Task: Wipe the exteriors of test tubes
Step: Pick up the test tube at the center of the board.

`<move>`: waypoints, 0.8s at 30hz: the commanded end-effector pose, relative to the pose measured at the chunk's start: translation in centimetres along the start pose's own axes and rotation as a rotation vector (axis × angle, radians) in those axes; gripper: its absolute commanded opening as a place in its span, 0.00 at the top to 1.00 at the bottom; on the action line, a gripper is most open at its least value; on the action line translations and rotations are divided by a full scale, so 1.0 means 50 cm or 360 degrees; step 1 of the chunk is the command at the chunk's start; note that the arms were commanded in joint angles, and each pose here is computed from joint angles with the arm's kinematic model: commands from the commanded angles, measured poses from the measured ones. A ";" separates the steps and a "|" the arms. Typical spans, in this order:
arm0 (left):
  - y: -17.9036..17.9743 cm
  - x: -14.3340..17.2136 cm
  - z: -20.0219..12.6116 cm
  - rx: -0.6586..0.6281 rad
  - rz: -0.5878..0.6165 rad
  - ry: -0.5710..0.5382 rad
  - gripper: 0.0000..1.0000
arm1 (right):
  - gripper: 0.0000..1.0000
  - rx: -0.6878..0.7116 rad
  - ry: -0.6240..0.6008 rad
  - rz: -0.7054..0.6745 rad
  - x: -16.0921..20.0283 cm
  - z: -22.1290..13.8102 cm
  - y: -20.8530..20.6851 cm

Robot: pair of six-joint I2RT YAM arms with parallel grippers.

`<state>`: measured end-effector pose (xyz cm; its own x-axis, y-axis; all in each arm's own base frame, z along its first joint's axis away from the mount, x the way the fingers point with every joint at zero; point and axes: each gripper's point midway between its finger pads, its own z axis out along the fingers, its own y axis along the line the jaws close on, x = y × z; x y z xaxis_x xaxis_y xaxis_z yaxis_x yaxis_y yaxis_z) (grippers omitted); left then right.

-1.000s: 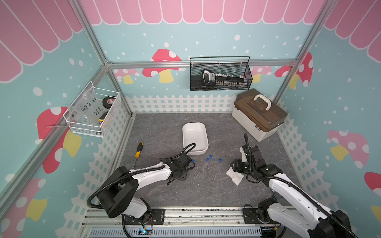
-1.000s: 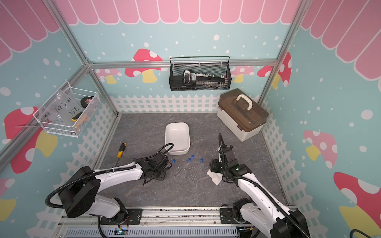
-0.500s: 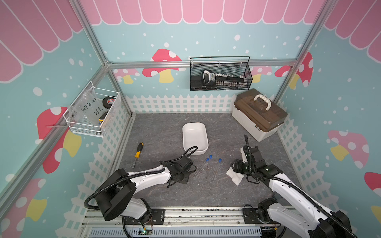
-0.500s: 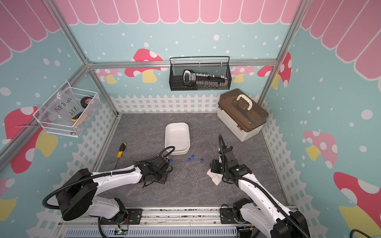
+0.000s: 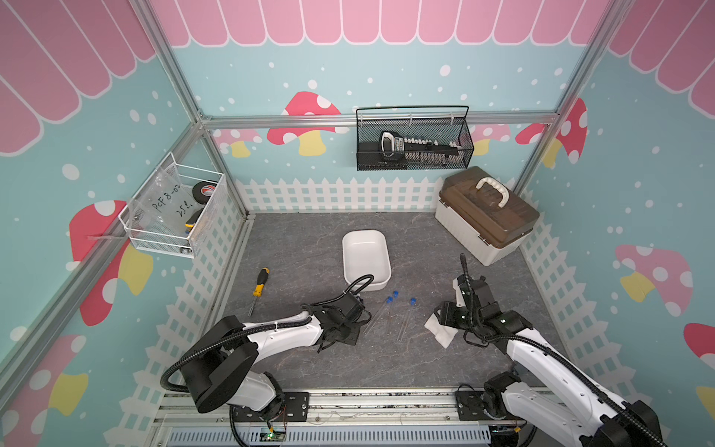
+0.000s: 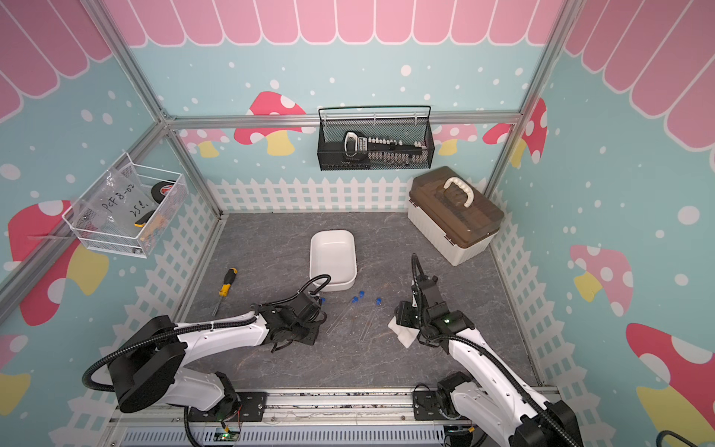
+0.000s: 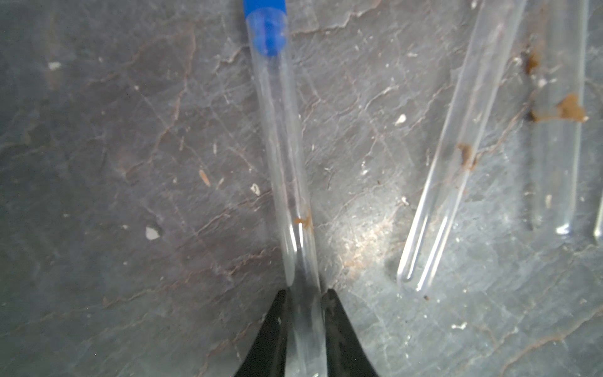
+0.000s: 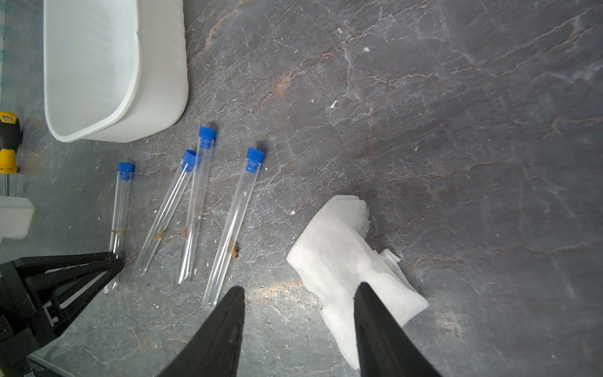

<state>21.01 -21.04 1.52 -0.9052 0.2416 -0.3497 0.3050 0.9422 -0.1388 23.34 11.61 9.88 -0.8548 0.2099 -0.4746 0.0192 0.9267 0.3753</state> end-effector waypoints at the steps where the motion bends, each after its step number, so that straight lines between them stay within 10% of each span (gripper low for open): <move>1: 0.037 0.114 0.038 -0.0086 -0.0030 0.0308 0.78 | 0.46 0.0038 0.0032 0.0020 0.018 0.001 -0.012; 16: 0.010 0.078 -0.011 -0.0068 -0.0039 0.0187 0.88 | 0.47 0.0027 0.0039 0.0016 0.018 -0.001 -0.008; 24: -0.039 -0.003 -0.095 0.0114 -0.0034 -0.0054 0.89 | 0.47 -0.0347 -0.0022 0.0029 -0.021 -0.024 0.089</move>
<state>18.86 -20.93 3.80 -0.9110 0.2348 -0.3392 0.3037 0.9381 -0.1664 23.06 12.85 10.36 -0.8657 0.2110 -0.4539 -0.0100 0.8993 0.4371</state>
